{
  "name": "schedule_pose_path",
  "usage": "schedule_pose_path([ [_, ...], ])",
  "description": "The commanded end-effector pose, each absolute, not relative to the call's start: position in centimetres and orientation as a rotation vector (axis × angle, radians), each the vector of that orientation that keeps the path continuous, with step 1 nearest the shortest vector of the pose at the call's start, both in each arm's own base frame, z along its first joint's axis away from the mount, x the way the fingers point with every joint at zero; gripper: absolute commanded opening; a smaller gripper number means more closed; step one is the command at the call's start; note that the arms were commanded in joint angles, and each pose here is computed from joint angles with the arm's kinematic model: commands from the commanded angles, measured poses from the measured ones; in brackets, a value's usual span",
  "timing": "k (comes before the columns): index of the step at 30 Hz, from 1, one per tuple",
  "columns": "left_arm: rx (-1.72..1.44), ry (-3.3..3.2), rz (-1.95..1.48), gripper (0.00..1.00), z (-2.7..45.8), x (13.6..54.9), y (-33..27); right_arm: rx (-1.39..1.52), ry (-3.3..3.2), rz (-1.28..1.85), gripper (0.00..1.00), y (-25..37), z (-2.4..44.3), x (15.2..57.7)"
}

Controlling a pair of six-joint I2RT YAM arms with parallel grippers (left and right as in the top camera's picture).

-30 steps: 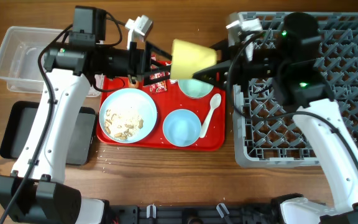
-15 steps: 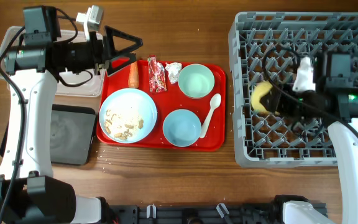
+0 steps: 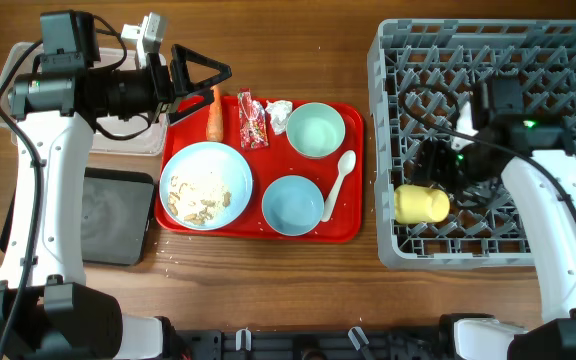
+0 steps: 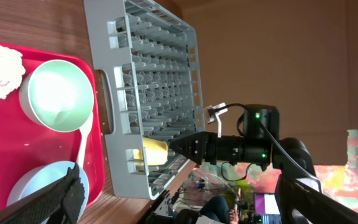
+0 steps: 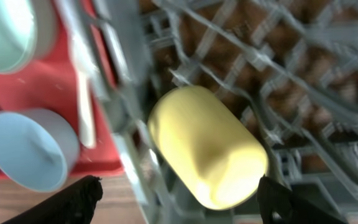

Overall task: Sort waste into correct bins and load items into the dishwasher rack
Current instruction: 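Place the yellow cup in the dish rack with the right gripper, then grasp the mint bowl with the right gripper and move it to the rack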

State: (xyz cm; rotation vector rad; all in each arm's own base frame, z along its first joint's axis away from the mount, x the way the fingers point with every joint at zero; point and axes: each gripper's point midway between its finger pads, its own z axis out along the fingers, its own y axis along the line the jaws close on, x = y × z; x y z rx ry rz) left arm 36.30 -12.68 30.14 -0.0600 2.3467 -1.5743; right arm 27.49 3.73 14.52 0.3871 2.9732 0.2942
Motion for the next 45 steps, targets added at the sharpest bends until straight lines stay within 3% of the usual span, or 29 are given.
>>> schedule_pose_path([
  [1, -0.077, 2.355, -1.477, 0.97, 30.2, 36.4, -11.7, 0.284, 2.843, 0.391, 0.82, 6.7, 17.7, 30.0],
  [4, -0.276, 2.439, -1.066, 0.94, 28.8, 36.8, -7.6, 0.058, 2.678, 0.55, 0.77, 11.3, 20.2, 33.0],
  [7, -0.628, 2.436, -0.639, 0.98, 28.3, 35.8, -1.6, -0.047, 2.618, 0.577, 0.74, 14.0, 19.7, 35.3],
  [12, -0.896, 2.32, -0.258, 1.0, 29.5, 32.2, 5.4, -0.039, 2.777, 0.488, 0.71, 15.5, 12.2, 37.3],
  [19, -0.996, 2.296, -0.166, 1.0, 29.4, 30.6, 8.2, -0.054, 2.814, 0.267, 0.68, 15.6, 4.9, 40.3],
  [23, -0.996, 2.296, -0.166, 1.0, 29.4, 30.6, 8.2, -0.051, 2.835, 0.264, 0.55, 15.9, 2.4, 40.8],
  [26, -0.996, 2.296, -0.166, 1.0, 29.4, 30.6, 8.2, -0.055, 2.854, 0.269, 0.41, 16.0, 1.4, 40.7],
  [27, -0.996, 2.296, -0.166, 1.0, 29.4, 30.6, 8.2, -0.056, 2.843, 0.274, 0.3, 16.1, 1.5, 41.0],
  [28, -0.996, 2.296, -0.167, 1.0, 29.4, 30.6, 8.2, -0.059, 2.825, 0.286, 0.24, 16.3, 1.8, 41.3],
  [29, -0.996, 2.296, -0.166, 1.0, 29.4, 30.6, 8.2, -0.059, 2.814, 0.29, 0.09, 16.4, 2.1, 41.5],
  [30, -0.996, 2.296, -0.167, 1.0, 29.4, 30.6, 8.2, -0.06, 2.811, 0.288, 0.04, 16.4, 2.4, 41.6],
  [33, -0.996, 2.296, -0.167, 1.0, 29.4, 30.6, 8.2, -0.049, 2.775, 0.247, 0.04, 15.9, 5.3, 42.2],
  [36, -0.996, 2.296, -0.166, 1.0, 29.4, 30.6, 8.2, -0.018, 2.659, 0.135, 0.04, 14.1, 11.7, 43.0],
  [42, -0.996, 2.296, -0.167, 1.0, 29.4, 30.6, 8.2, 0.251, 2.324, -0.531, 0.04, 2.6, 23.3, 41.0],
  [45, -0.996, 2.296, -0.167, 1.0, 29.4, 30.6, 8.2, 0.43, 2.164, -0.885, 0.04, -3.6, 26.3, 39.1],
])
